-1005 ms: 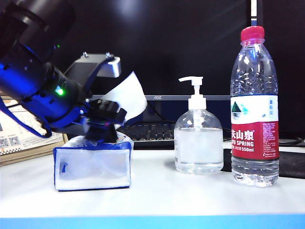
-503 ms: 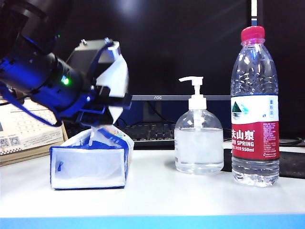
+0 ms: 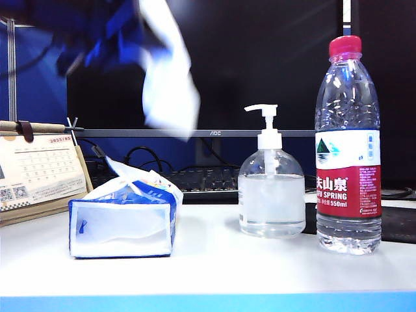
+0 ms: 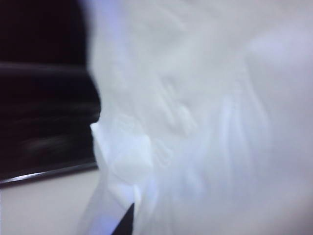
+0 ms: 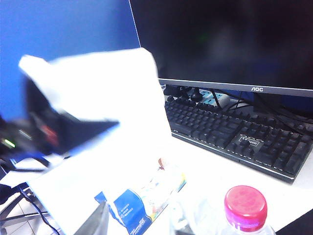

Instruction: Pull out a tissue from the tissue dispenser, then press the switch of the alcohol sanitizer bottle to drop some sanitizer on the paper tissue, and finally place the treated tissue on the table.

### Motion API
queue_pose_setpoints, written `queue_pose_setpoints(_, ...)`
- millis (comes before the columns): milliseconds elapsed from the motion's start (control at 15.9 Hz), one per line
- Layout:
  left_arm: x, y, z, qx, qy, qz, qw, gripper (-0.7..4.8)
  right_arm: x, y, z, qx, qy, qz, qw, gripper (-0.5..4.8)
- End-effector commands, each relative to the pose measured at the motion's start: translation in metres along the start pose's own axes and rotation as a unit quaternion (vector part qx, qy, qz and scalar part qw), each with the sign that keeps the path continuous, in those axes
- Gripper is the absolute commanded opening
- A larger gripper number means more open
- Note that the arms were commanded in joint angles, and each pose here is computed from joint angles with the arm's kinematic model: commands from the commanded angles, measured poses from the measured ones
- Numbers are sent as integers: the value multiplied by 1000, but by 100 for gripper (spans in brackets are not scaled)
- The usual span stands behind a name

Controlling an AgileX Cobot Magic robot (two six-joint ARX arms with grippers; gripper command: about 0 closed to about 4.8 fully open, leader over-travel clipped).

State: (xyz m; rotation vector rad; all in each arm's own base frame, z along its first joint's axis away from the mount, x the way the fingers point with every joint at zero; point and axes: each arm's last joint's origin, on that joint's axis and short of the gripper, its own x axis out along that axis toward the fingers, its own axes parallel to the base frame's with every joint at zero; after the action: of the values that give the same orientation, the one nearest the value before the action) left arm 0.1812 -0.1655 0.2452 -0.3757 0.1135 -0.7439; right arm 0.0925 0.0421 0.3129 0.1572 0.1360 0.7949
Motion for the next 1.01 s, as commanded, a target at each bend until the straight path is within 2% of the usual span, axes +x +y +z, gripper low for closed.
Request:
queue_pose_setpoints(63,-6,-12,20,-106,-51,-101,988,-6,0,1,3,-16,-14,0,1000,161)
queue_pose_setpoints(126,-5,-12,16,-119,-39,-102,987,-6,0,1,7,-29,-30,0,999,161)
queue_pose_setpoints(251,-3,-15,6,-121,-23,-98,987,-5,5,-2,9,-32,-36,1,999,161)
queue_pose_setpoints(566,-11,-19,-31,-127,11,-46,991,-6,31,-16,5,-12,1,8,1000,158)
queue_pose_setpoints(754,-13,-12,-49,-172,27,-46,984,-6,41,-22,4,-10,6,10,1000,157)
queue_pose_setpoints(880,-8,-12,-56,-191,22,-71,979,-6,44,-23,6,-15,-4,14,1000,158)
queue_pose_setpoints(1005,0,-12,-64,-230,4,-104,968,-6,44,-23,8,-20,-12,15,1000,157)
